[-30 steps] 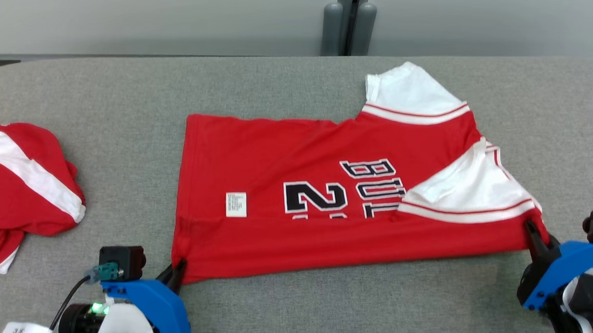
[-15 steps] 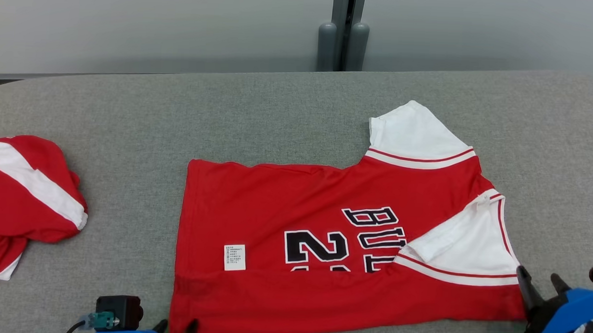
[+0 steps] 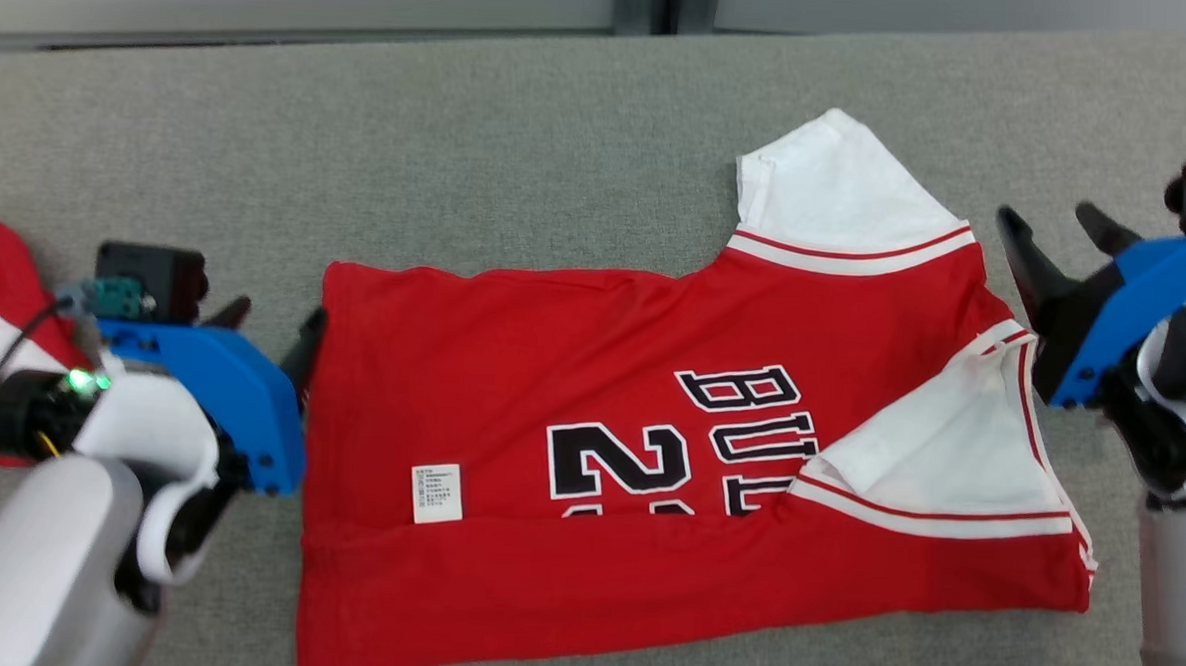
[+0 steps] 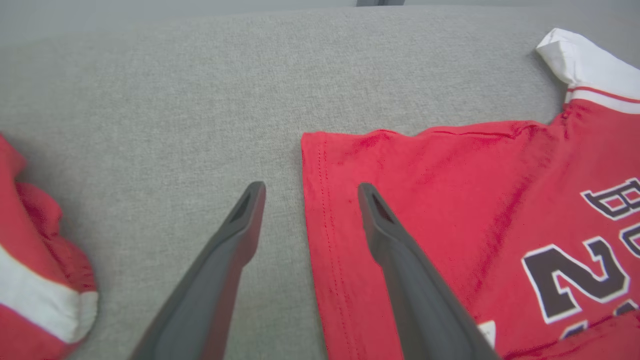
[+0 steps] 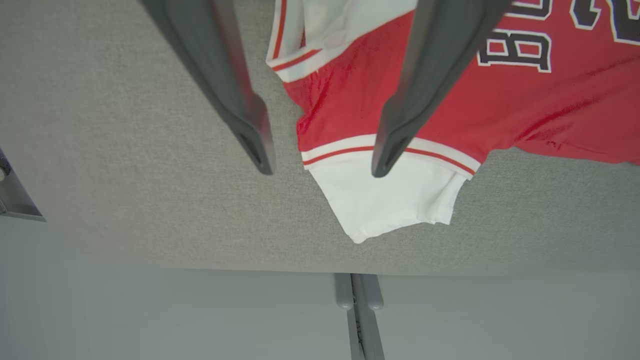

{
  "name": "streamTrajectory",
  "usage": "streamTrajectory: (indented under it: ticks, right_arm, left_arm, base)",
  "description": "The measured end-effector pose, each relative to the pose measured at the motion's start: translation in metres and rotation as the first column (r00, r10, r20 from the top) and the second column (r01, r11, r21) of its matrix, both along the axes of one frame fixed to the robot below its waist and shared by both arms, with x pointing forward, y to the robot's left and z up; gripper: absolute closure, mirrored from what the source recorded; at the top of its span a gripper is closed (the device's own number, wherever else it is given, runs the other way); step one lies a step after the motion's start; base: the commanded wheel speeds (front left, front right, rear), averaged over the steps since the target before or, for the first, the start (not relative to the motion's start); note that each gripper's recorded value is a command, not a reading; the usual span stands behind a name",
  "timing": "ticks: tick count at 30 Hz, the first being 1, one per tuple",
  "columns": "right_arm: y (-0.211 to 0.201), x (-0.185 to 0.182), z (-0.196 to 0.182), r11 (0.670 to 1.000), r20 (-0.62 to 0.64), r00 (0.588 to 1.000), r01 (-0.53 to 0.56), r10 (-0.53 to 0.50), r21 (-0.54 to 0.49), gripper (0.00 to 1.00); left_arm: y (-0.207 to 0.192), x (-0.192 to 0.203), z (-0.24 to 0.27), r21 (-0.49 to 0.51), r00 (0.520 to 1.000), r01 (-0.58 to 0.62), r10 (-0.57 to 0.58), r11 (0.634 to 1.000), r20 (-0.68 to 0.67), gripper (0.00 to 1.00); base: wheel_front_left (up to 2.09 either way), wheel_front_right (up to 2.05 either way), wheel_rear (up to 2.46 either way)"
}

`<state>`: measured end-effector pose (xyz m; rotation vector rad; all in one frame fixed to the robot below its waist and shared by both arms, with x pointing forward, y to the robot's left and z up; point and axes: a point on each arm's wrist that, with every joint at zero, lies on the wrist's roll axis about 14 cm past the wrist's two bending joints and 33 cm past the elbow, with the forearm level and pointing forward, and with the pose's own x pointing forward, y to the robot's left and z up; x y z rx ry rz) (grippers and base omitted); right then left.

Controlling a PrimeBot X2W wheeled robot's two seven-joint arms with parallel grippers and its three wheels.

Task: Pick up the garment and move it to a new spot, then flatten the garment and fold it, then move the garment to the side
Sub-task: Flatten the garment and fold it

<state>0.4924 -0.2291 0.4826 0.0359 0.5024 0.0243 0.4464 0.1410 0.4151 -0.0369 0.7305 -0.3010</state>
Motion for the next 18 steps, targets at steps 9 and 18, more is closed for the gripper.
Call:
streamTrajectory:
  ticks: [9, 18]
  right_arm:
    - [0.029, 0.059, -0.024, 0.996, -0.004, 0.996, -0.088, 0.088, 0.025, 0.0]
    - [0.027, 0.069, -0.058, 0.996, -0.055, 0.995, -0.087, 0.089, 0.035, 0.0]
  left_arm:
    - [-0.012, 0.05, -0.036, 0.059, 0.996, 0.075, -0.072, 0.995, -0.062, 0.0]
    - [-0.009, 0.05, -0.065, 0.068, 0.994, 0.059, -0.052, 0.996, -0.094, 0.66]
  base:
    - [0.0, 0.0, 0.0]
    - [0.0, 0.0, 0.0]
